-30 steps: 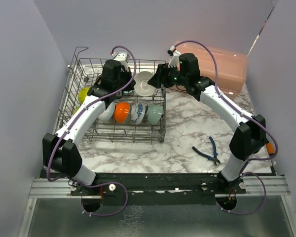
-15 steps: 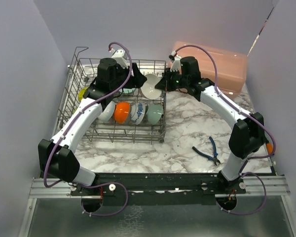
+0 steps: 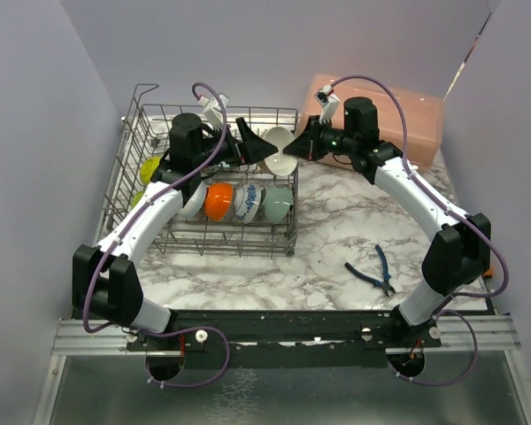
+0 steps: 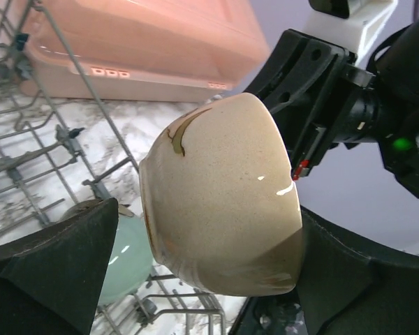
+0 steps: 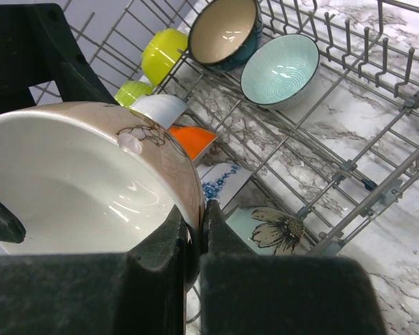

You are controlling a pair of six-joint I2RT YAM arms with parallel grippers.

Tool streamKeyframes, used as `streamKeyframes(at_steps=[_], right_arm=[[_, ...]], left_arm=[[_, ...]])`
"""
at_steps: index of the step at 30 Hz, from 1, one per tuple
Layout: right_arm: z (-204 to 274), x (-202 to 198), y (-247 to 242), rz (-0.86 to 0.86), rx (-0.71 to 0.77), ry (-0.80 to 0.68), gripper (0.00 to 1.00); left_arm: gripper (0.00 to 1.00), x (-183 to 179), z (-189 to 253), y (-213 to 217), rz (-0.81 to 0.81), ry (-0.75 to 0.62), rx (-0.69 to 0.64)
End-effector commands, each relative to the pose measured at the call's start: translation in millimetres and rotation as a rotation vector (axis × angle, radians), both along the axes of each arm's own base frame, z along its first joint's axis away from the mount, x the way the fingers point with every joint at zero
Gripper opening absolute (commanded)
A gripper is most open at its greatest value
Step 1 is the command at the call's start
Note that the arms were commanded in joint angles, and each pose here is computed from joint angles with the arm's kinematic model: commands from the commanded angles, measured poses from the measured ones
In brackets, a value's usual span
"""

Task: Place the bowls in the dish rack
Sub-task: Pick up the bowl from the dish rack.

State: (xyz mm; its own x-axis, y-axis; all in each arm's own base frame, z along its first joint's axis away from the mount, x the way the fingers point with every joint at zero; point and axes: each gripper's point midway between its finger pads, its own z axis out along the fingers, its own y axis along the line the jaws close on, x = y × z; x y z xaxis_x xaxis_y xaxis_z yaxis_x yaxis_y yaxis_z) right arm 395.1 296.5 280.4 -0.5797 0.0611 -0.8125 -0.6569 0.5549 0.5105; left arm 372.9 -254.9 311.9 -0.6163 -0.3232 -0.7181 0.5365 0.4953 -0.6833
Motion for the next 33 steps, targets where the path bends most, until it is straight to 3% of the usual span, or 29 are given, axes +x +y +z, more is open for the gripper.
streamKeyframes(at_steps=[1, 9, 14, 19, 22, 25, 30, 33], right_arm=[[60.9, -17.5, 11.3, 0.100, 0.128, -0.125, 0.00], [57.9, -16.0, 15.3, 0.113, 0.147, -0.103, 0.00], [58.3, -14.6, 14.3, 0.100, 0.143, -0.110, 0.00], [58.0, -12.8, 12.5, 0.090, 0.132, -0.119, 0.00], [52.4, -10.8, 13.2, 0.088, 0.125, -0.106, 0.00], [48.9, -9.1, 13.1, 0.079, 0.121, -0.097, 0.01], [43.2, -4.1, 12.9, 0.065, 0.107, -0.086, 0.17], [38.9, -1.1, 10.8, 0.048, 0.090, -0.082, 0.32]], left_arm=[[0.99, -14.7, -4.1, -10.3, -0.085, 0.060, -0.067], [0.87, -25.9, -6.3, -23.5, -0.146, 0.102, -0.122], [0.97, -19.2, -26.0, -19.7, -0.092, 0.156, -0.086], [0.95, -13.6, -35.4, -18.8, -0.065, 0.194, -0.073], [0.82, -13.1, -30.8, -19.4, -0.070, 0.180, -0.075], [0.51, -15.1, -24.3, -21.8, -0.093, 0.168, -0.093], [0.01, -12.8, -24.4, -20.3, -0.080, 0.158, -0.102], [0.00, -8.3, -24.3, -16.5, -0.062, 0.144, -0.097]])
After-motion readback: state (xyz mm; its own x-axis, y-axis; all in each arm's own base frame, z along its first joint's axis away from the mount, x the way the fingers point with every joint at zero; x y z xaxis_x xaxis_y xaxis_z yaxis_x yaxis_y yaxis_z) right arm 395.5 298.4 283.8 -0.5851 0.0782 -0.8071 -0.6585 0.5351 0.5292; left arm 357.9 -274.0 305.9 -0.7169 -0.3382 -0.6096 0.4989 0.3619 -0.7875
